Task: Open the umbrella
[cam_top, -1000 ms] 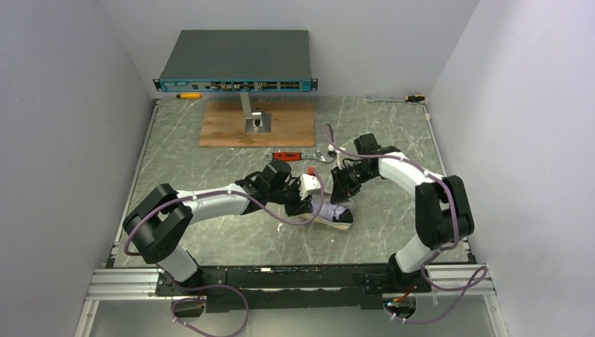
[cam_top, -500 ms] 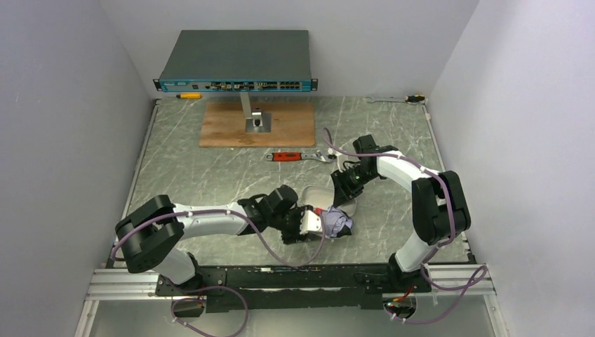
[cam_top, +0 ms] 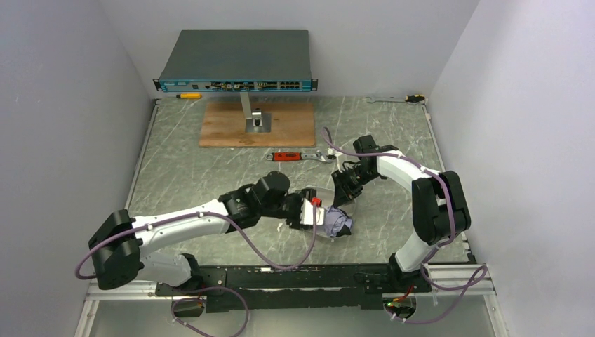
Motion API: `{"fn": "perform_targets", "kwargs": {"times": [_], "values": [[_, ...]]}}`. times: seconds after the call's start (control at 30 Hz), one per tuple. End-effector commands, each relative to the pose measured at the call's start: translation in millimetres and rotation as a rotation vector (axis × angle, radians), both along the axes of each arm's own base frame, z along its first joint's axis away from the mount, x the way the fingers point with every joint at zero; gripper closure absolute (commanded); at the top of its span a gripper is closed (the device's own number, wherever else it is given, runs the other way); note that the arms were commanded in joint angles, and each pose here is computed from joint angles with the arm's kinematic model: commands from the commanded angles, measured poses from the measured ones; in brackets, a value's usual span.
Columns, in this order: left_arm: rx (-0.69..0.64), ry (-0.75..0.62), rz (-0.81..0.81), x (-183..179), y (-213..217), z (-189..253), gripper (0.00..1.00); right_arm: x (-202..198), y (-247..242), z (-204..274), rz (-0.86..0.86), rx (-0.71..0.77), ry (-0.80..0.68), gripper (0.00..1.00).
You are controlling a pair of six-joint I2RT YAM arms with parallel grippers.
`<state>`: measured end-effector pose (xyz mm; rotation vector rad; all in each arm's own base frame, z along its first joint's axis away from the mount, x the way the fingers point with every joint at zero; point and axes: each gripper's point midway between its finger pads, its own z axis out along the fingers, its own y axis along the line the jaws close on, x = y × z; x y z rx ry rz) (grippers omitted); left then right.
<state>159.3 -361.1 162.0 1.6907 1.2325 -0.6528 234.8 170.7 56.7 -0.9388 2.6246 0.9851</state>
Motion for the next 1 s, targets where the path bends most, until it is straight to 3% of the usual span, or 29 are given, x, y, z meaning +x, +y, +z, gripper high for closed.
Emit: {"fn": "perform_targets", "kwargs": {"times": [0.0,0.37,0.7,0.83,0.97], "values": [[-0.022,-0.066,-0.009,18,-21,29,0.4,7,11,18,0.019,0.065,-0.034,0.78],[0.175,-0.095,-0.017,39,-28,-48,0.27,6,9,18,0.012,0.05,-0.039,0.78],[0.381,-0.051,-0.156,24,-16,-116,0.26,3,0,10,0.019,0.013,-0.02,0.76],[0.448,-0.036,-0.108,35,-18,-131,0.39,12,-6,9,0.0,0.0,-0.022,0.73],[0.423,-0.026,-0.045,45,-26,-114,0.89,24,-14,14,-0.028,0.0,-0.025,0.7]]}}
